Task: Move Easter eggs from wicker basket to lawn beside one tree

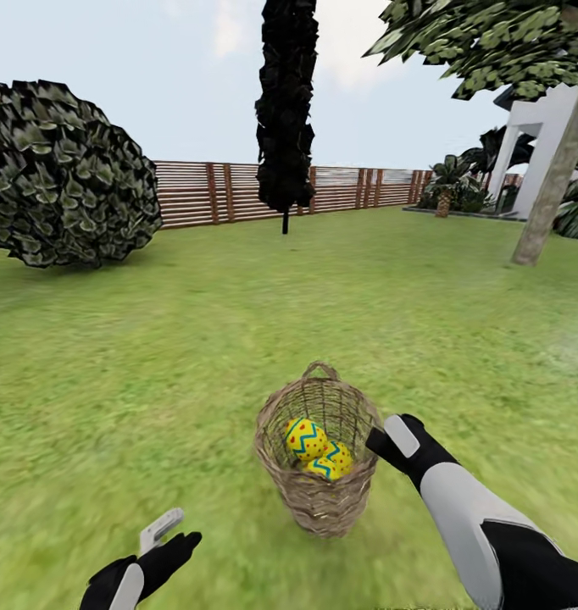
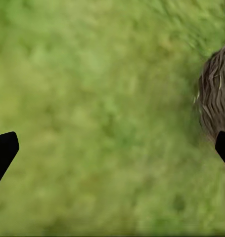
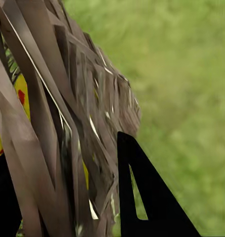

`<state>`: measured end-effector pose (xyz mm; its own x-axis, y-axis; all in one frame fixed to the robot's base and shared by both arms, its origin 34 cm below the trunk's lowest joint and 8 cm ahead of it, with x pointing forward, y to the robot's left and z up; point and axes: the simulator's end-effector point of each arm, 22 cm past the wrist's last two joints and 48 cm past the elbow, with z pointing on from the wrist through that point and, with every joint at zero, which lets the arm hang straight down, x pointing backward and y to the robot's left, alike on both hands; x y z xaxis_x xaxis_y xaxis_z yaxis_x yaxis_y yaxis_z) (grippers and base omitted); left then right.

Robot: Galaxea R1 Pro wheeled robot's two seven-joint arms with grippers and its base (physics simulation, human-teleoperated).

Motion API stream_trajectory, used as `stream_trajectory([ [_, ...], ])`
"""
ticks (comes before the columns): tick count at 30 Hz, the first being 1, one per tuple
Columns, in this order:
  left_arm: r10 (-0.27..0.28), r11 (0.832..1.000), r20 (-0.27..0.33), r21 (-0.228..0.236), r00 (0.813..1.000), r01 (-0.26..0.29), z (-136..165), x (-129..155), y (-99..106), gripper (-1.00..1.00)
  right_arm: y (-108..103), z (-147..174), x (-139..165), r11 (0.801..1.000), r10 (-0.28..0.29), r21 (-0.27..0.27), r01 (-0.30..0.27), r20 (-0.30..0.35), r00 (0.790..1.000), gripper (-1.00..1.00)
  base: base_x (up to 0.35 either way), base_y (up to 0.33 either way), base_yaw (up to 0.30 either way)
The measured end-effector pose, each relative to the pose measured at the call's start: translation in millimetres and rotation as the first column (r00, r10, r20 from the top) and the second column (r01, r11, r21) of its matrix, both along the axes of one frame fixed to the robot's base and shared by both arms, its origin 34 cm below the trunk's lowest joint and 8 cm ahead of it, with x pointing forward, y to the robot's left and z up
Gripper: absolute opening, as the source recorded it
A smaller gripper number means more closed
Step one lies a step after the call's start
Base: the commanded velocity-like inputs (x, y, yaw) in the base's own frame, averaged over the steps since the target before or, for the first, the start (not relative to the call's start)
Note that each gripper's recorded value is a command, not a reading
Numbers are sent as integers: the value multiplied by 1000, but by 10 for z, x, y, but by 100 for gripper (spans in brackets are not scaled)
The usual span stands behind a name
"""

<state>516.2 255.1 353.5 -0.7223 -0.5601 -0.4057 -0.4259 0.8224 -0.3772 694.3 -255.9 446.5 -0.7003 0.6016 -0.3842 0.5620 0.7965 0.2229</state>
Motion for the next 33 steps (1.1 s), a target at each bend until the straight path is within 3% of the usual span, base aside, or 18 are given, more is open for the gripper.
stream_trajectory([
  [5, -2, 1000, -5, -2, 1000, 2, 94, 13, 0, 100, 28, 162, 97, 1000, 31, 4, -31, 29, 999, -100, 0, 0, -265],
  [7, -2, 1000, -8, -2, 1000, 2, 127, 13, 2, 100, 70, 280, 206, 998, 32, 49, -36, 81, 996, -100, 0, 0, -265],
  [8, -2, 1000, -10, -2, 1000, 2, 145, 14, 2, 100, 11, 370, 288, 997, 30, 63, -38, 119, 992, -100, 0, 0, -265],
  [10, -2, 1000, -12, -3, 1000, 2, 181, 20, 2, 100, -70, 414, 306, 997, 57, 37, -63, 125, 990, -100, 0, 0, -265],
  [12, -4, 1000, -10, -6, 1000, 4, 225, 31, -4, 100, -88, 490, 356, 997, 35, 60, -45, 149, 988, -100, 0, 0, -265],
  [14, -9, 1000, -8, -13, 1000, 8, 265, 41, -21, 100, -239, 523, 356, 998, 51, 14, -54, 145, 988, -100, 0, 0, -265],
  [16, -10, 1000, -8, -17, 1000, 10, 303, 46, -28, 100, -351, 663, 483, 983, 181, -73, -170, 199, 963, -100, 0, 0, -265],
  [20, -12, 1000, -9, -19, 1000, 11, 386, 64, -44, 100, -409, 790, 555, 942, 312, -189, -276, 197, 930, -100, 0, 0, -265],
  [25, -16, 1000, -11, -22, 1000, 16, 405, 64, -87, 100, -358, 817, 567, 912, 376, -243, -330, 174, 910, -100, 0, 0, -265],
  [30, -20, 1000, -5, -18, 1000, 20, 415, 75, -72, 100, -347, 810, 553, 905, 388, -250, -343, 160, 908, -100, 151, 0, -171],
  [33, -24, 999, 2, -22, 1000, 24, 424, 84, -72, 100, -339, 806, 548, 911, 379, -237, -337, 164, 911, -100, 299, 0, -23],
])
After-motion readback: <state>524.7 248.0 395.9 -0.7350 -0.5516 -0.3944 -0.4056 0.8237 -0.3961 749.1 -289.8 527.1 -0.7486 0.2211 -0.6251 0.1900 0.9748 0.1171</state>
